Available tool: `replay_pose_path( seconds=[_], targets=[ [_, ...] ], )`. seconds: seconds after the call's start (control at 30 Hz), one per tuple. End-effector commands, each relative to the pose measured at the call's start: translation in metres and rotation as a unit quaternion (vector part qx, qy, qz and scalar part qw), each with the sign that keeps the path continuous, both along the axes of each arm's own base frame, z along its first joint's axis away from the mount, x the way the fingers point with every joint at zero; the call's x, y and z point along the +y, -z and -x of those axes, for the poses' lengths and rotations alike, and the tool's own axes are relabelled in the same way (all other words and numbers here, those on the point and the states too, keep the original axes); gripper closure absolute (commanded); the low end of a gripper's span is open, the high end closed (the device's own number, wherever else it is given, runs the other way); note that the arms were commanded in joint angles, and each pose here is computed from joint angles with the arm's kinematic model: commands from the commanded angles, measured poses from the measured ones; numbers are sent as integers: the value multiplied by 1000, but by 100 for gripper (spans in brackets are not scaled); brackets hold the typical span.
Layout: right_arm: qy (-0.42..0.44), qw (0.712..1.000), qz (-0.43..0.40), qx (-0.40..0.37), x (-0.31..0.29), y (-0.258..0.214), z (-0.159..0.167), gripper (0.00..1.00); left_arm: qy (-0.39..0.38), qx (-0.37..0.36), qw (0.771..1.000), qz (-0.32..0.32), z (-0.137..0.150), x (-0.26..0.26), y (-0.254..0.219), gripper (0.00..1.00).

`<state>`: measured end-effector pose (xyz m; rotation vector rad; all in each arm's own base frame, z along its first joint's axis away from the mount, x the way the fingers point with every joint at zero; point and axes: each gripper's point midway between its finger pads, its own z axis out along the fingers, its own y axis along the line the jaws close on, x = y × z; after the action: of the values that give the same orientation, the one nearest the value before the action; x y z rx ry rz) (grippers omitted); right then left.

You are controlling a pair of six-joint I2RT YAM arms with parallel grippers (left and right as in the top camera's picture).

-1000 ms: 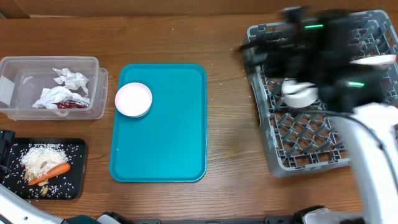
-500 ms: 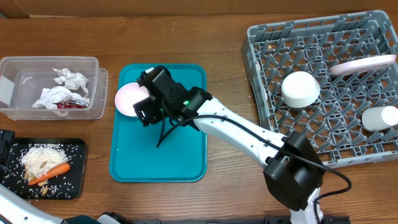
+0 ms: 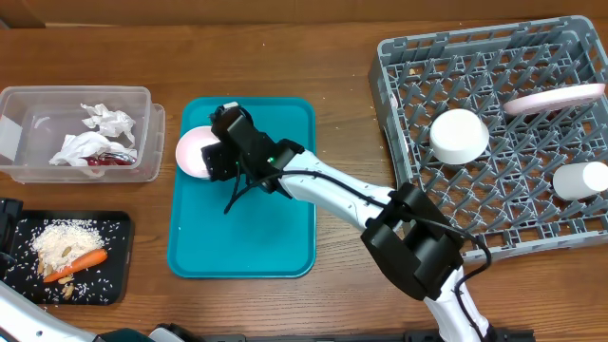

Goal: Sort waste into correct bins and load items into the dishwasher
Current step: 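Move the right gripper left over the white bowl on the tray, then lower the right gripper and grip the rim of the white bowl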

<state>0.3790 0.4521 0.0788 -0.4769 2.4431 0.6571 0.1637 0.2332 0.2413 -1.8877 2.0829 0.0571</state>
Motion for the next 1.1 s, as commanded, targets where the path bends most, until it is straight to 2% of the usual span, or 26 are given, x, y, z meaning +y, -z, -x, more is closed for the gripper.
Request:
replay_pose_path(
  seconds=[0.0,0.23,0.3,0.37,0.43,0.53,0.63,0.77,1.07],
  targets=[
    [55,998,5,11,-17,14,-21,23,-4,-5,1000,-3,1,0,-3,0],
    [41,998,-6,41,-11,39,-18,26,-4,-5,1000,-3,1,0,-3,0],
    [36,998,-8,48,-9,45,-16,33,-4,-5,1000,-3,1,0,-3,0],
    [35,998,-8,48,-8,45,-15,37,-4,-5,1000,-3,1,0,-3,0],
    [35,998,-7,49,-9,46,-15,47,-4,-5,1000,-3,1,0,-3,0],
    [39,998,2,50,-12,49,-14,58,-4,-5,1000,-3,1,0,-3,0],
    [54,997,21,47,-21,52,-17,62,-4,-5,1000,-3,1,0,-3,0],
    [71,995,38,58,-40,40,-24,78,-4,-5,1000,-3,1,0,-3,0],
    [118,989,49,72,-93,-4,-45,78,-4,-5,1000,-3,1,0,-3,0]
  ],
)
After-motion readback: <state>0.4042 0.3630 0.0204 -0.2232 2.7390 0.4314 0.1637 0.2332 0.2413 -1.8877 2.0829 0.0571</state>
